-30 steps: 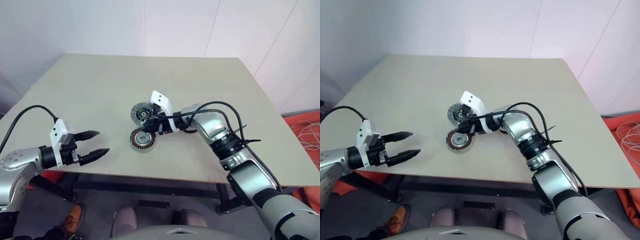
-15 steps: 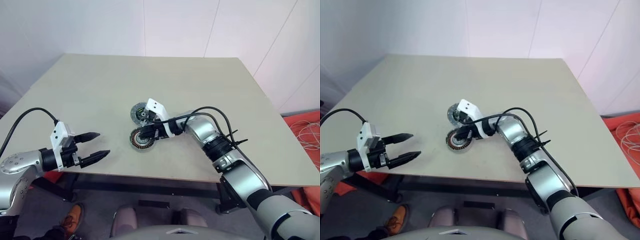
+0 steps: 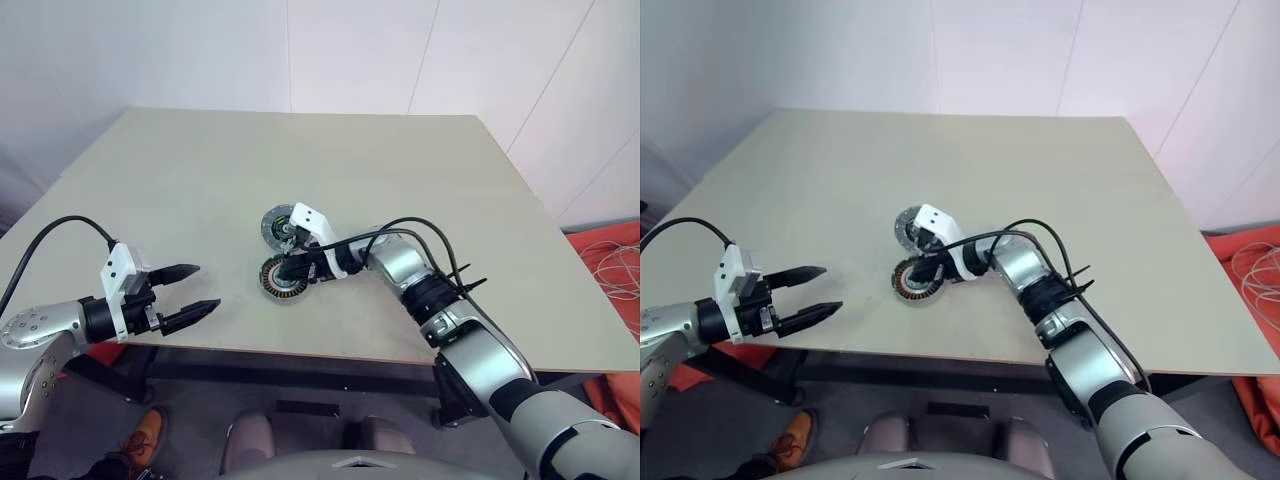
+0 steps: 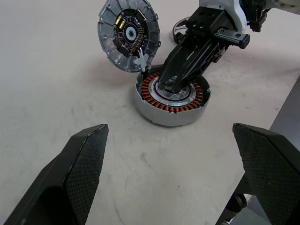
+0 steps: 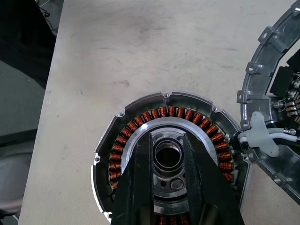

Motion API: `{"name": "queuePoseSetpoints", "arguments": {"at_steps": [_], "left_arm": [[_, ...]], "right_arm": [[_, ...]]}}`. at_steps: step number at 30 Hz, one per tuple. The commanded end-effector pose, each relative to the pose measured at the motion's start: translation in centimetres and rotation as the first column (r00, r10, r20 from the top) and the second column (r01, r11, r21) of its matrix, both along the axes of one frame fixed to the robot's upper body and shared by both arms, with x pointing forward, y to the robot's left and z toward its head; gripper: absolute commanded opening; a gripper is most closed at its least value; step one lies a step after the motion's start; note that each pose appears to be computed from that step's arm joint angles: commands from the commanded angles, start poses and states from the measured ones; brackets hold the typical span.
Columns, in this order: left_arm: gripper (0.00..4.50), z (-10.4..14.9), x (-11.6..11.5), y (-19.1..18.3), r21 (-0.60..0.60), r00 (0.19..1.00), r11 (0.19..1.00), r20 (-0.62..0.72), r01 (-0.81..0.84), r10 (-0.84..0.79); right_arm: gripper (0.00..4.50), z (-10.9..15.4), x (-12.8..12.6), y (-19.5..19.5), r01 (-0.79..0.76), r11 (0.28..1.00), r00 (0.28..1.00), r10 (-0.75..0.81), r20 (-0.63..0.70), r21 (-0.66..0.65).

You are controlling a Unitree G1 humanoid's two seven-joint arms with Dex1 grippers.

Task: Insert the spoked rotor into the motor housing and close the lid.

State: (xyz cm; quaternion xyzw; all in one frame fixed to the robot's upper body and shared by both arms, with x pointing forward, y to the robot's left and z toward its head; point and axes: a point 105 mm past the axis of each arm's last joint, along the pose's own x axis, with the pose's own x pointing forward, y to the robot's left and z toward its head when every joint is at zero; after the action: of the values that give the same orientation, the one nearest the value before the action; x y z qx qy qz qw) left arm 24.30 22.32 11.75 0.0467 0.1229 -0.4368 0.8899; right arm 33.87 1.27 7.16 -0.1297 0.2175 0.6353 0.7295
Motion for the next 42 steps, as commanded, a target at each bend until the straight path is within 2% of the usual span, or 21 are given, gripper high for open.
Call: {"name": "queuePoseSetpoints", "arguments": {"at_steps": [1,4,15,16,26,30,36,40,42], "left_arm": [[4.5,1.4,0.4,-0.2,0.005,0.998,1.0,0.062,0.015,-0.015],[4.5,1.5,0.5,-0.2,0.006,0.998,1.0,0.066,0.016,-0.016],[4.5,1.6,0.8,-0.1,0.013,0.997,1.0,0.075,0.015,-0.016],[4.5,1.6,0.8,0.0,0.014,0.997,1.0,0.075,0.014,-0.015],[4.5,1.8,1.1,-0.2,0.015,0.996,1.0,0.082,0.018,-0.019],[4.5,1.8,1.2,-0.2,0.015,0.996,1.0,0.083,0.021,-0.022],[4.5,1.7,1.3,-0.3,0.014,0.996,1.0,0.083,0.025,-0.026],[4.5,1.7,1.4,-0.4,0.014,0.996,0.999,0.081,0.029,-0.03],[4.5,1.7,1.4,-0.5,0.014,0.996,0.999,0.081,0.03,-0.031]], "right_arm": [[0.56,1.5,0.5,0.4,0.0,0.999,0.999,-0.001,0.039,0.036],[0.56,1.5,0.6,0.4,0.007,0.999,0.999,-0.008,0.038,0.036],[4.33,2.3,0.8,0.3,0.003,0.999,0.999,-0.005,0.051,0.05],[4.47,2.7,0.8,0.3,0.0,0.998,0.998,-0.003,0.056,0.059],[4.47,5.9,0.7,1.4,-0.02,0.99,0.998,0.012,0.06,0.139],[3.58,6.1,0.4,1.4,-0.026,0.991,0.998,0.018,0.061,0.133],[1.52,6.0,0.6,1.0,-0.002,0.992,0.999,-0.004,0.05,0.122],[0.14,4.9,0.7,0.6,0.009,0.997,0.998,-0.013,0.055,0.076],[0.04,4.5,0.7,0.5,0.009,0.998,0.998,-0.012,0.058,0.054]]}}
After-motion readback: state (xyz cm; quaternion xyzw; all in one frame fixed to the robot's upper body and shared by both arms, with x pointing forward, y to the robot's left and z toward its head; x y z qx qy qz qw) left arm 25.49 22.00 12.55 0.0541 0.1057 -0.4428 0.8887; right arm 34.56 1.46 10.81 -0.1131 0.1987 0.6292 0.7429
